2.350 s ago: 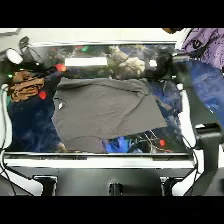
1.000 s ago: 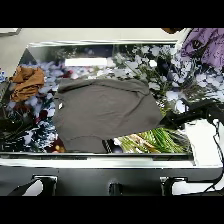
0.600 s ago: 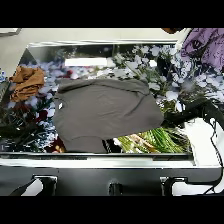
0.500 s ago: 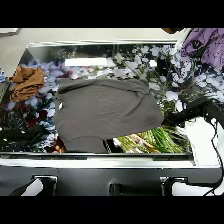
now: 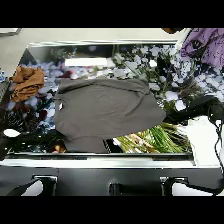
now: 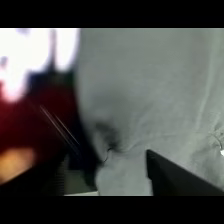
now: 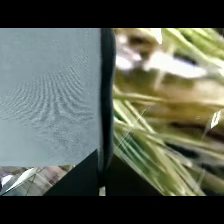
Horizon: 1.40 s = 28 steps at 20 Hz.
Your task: Fold the clothes and pants, and hang the long-sleeved shirts on hangers.
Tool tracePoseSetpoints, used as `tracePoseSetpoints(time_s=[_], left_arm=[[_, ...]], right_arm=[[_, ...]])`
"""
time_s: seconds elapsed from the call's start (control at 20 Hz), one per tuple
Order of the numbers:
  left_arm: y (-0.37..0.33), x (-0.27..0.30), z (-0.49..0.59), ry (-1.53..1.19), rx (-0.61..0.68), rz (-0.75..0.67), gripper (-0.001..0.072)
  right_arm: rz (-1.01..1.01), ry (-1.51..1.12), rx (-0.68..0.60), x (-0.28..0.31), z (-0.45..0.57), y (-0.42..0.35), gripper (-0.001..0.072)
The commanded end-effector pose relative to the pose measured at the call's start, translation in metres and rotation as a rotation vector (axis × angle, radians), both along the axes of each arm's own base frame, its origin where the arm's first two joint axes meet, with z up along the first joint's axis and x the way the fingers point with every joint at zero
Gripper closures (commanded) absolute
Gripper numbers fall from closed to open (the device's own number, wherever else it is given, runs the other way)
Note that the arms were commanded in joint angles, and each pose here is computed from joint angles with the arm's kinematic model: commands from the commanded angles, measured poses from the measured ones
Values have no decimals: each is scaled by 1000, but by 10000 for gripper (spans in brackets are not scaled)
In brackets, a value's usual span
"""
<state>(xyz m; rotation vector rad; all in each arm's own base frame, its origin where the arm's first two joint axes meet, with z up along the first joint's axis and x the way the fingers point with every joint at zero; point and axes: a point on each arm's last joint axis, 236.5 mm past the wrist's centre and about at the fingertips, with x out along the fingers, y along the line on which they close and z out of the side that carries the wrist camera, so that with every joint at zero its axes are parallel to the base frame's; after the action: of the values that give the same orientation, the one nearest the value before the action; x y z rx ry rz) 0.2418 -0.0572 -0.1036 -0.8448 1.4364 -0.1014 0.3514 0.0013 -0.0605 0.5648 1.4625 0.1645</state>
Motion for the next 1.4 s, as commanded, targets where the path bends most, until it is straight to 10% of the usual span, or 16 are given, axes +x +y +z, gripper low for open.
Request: tracePoseSetpoints(time_s=[0.0, 0.1, 0.35, 0.65, 1.0, 1.35], left_arm=[[-15, 3, -13, 24, -26, 2, 331], [-25, 5, -12, 18, -56, -18, 694], [-18, 84, 64, -202, -66, 19, 695], [37, 188, 317, -740, 240, -6, 696], [47, 77, 571, -1274, 638, 9, 695], [73, -23, 598, -1282, 806, 205, 695]], right_arm=[[-5, -21, 0, 1, 10, 2, 679], [-1, -29, 10, -1, 17, 5, 679], [-59, -246, 53, 42, 80, 13, 681], [79, -722, -170, 98, 294, 25, 681], [-34, -1225, -428, -39, 527, 17, 682], [-238, -1360, -482, -136, 575, -1, 681]])
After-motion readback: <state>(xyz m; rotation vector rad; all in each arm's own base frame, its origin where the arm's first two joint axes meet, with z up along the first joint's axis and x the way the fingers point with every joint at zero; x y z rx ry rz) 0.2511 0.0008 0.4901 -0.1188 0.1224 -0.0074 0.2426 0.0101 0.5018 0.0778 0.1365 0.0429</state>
